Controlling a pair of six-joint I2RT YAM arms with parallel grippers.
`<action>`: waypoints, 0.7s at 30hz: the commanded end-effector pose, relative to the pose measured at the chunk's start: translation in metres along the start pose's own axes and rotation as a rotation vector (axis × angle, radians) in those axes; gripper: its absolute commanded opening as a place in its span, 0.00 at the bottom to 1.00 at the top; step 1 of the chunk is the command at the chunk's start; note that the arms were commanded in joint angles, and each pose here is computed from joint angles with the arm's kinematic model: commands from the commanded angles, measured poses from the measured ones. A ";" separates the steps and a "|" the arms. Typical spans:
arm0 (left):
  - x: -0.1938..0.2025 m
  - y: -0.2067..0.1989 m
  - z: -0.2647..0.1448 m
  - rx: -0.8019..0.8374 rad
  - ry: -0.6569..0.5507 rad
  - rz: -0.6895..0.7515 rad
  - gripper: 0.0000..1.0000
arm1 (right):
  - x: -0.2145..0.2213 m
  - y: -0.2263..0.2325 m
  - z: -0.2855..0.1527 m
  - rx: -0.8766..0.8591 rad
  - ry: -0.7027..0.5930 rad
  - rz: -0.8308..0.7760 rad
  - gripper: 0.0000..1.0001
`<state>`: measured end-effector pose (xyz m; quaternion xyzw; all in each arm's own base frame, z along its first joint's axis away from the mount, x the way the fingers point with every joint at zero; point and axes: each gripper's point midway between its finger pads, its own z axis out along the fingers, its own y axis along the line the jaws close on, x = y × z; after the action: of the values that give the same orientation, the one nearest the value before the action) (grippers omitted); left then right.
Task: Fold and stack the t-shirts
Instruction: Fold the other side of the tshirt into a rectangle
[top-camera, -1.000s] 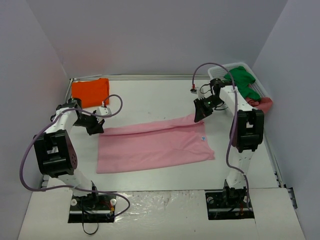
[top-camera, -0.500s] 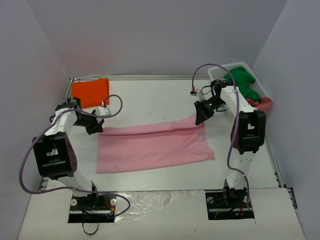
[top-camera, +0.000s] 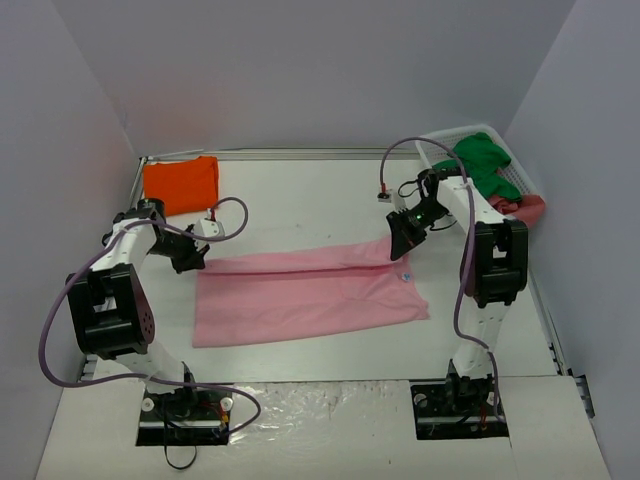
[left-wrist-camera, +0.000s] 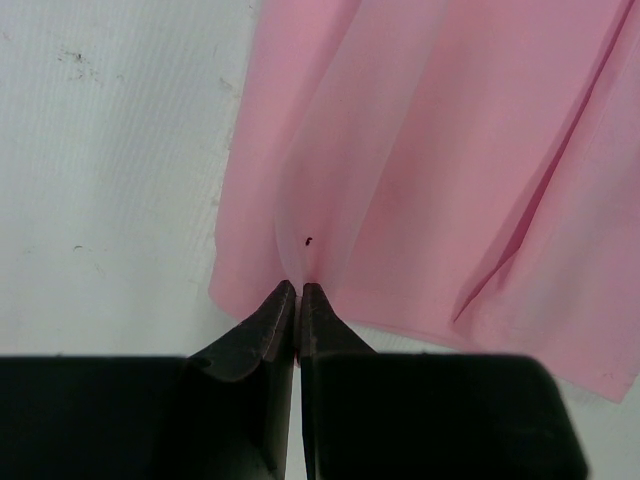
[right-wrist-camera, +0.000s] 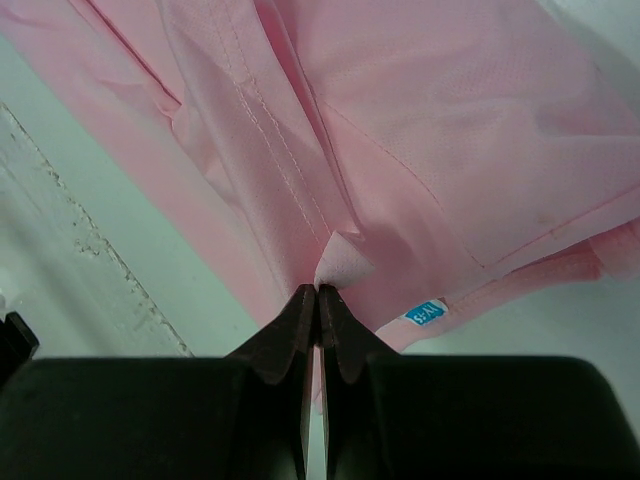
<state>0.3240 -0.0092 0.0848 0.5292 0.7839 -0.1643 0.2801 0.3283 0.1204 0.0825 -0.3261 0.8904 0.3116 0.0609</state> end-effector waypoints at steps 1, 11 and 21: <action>0.003 -0.007 -0.001 0.019 0.021 0.039 0.02 | 0.020 0.008 0.013 -0.056 0.082 0.025 0.00; 0.014 -0.012 0.009 0.037 0.063 0.047 0.02 | 0.033 0.003 0.028 -0.080 0.131 0.044 0.00; 0.027 -0.015 0.023 0.059 0.113 0.043 0.02 | 0.037 -0.002 0.035 -0.080 0.145 0.062 0.24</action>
<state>0.3092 -0.0092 0.0542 0.5535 0.7852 -0.1543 0.2310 0.3079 0.1211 0.0454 -0.3246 0.8904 0.3191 -0.0002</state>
